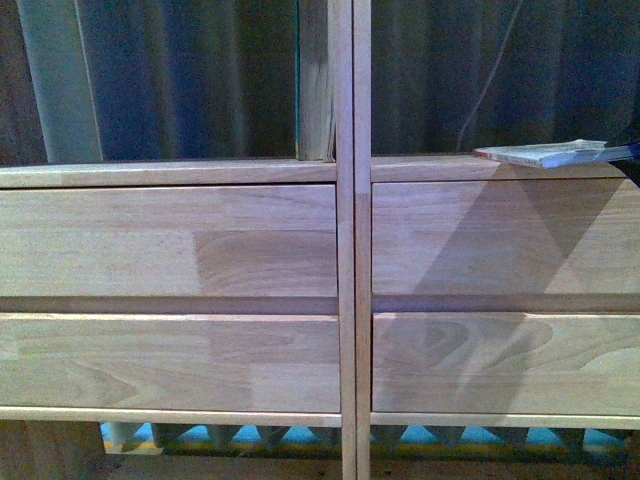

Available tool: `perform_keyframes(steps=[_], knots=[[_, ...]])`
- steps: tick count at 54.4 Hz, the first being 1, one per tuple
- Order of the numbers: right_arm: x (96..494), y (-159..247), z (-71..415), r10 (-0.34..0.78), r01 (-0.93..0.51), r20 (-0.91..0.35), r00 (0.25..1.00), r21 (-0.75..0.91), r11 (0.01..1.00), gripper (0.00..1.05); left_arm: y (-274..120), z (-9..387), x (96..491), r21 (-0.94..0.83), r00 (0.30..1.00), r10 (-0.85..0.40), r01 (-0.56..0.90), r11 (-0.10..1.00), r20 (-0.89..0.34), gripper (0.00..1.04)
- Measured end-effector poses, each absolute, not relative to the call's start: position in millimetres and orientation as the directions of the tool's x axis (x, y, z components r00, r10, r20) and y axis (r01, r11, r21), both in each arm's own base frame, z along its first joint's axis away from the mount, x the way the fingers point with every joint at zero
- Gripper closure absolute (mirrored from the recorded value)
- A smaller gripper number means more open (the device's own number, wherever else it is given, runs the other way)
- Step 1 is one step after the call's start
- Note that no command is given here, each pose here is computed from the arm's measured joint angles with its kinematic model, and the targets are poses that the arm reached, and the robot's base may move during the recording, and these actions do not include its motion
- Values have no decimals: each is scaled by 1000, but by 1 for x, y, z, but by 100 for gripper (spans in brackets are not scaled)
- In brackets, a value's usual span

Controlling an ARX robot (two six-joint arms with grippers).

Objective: Organize books on shelf

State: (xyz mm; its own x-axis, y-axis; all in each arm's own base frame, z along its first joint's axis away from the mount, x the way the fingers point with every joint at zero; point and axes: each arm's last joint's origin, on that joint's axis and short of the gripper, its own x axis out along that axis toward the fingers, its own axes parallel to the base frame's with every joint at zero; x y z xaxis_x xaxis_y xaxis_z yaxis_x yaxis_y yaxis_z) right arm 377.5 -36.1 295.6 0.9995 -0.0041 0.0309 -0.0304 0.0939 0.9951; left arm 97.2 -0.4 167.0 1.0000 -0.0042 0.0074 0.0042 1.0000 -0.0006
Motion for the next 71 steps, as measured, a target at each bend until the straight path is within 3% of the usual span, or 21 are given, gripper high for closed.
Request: perform_keyframes(steps=[10, 14, 20, 28, 40, 55, 61, 67, 71], knots=[[367, -35, 297, 27, -62, 60, 998, 995, 82, 97, 0, 167, 97, -1, 1000, -4, 4, 1000, 7, 7], [359, -36, 304, 53, -102, 99, 994, 992, 75, 97, 3, 170, 100, -71, 988, -152, 152, 986, 7, 7], [351, -36, 314, 85, -148, 143, 986, 987, 65, 97, 15, 188, 106, -142, 975, -220, 221, 965, 25, 7], [339, -39, 329, 106, -209, 202, 974, 976, 66, 97, 38, 230, 122, -145, 980, -161, 177, 973, 115, 7], [315, -36, 349, 182, -312, 293, 939, 946, 88, 97, 63, 291, 183, -180, 984, -90, 117, 977, 151, 7], [287, -27, 371, 308, -471, 414, 857, 871, 139, 97, 45, 346, 282, -299, 969, -233, 248, 921, 86, 7], [275, -21, 378, 398, -564, 467, 790, 807, 173, 97, 9, 366, 319, -386, 913, -402, 395, 834, 68, 7], [277, -13, 380, 492, -631, 475, 729, 745, 216, 97, -45, 383, 339, -471, 774, -623, 594, 652, 114, 7], [286, -11, 379, 498, -634, 470, 729, 739, 230, 97, -72, 393, 342, -493, 696, -696, 675, 549, 177, 7]])
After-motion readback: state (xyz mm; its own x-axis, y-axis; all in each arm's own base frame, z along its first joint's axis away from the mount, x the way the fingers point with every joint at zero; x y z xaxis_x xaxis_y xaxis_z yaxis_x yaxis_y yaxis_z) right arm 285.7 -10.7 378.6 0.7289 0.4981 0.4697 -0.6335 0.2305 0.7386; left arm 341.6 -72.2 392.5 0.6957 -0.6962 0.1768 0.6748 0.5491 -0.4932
